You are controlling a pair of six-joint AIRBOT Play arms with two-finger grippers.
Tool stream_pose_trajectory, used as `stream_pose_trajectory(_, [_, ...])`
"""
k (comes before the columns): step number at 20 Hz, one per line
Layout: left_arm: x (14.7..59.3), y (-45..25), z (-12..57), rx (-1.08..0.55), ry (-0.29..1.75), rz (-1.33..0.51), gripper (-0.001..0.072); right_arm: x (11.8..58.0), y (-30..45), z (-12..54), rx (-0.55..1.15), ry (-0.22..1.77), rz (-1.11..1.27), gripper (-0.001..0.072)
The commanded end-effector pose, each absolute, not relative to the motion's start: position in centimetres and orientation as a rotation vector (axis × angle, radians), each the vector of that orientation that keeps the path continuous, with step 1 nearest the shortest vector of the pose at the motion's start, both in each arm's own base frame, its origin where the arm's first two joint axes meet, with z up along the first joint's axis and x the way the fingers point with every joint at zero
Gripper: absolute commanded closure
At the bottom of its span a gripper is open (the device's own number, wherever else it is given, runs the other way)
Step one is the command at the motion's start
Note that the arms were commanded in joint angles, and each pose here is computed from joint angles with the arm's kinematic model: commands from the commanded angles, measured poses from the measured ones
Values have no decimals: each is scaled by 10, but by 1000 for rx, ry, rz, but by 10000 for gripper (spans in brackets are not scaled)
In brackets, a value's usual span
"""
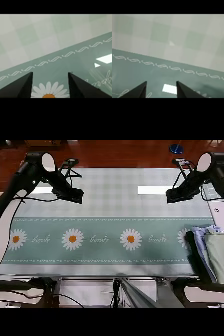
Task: Fold the shirts.
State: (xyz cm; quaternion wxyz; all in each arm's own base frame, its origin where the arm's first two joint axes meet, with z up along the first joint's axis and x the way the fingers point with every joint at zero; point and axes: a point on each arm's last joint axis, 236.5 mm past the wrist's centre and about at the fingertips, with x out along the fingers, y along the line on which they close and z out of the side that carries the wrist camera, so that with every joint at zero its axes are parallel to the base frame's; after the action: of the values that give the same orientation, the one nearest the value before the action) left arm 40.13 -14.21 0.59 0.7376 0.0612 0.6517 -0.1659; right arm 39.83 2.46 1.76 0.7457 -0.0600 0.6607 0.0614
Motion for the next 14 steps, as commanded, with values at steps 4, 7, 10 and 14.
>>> stream_pose_trajectory(4, [410,-141,3,133,1407,-346,192,399,26,16,-136,1450,125,272])
stream_pose_trajectory(7, [410,-141,3,133,1408,-346,192,398,25,16,-136,1451,123,272])
stream_pose_trajectory(10, [410,-141,3,133,1408,-346,191,398,25,16,-137,1452,123,272])
stream_pose_trajectory(14, [410,-141,3,133,1408,-346,191,398,25,16,-137,1452,123,272])
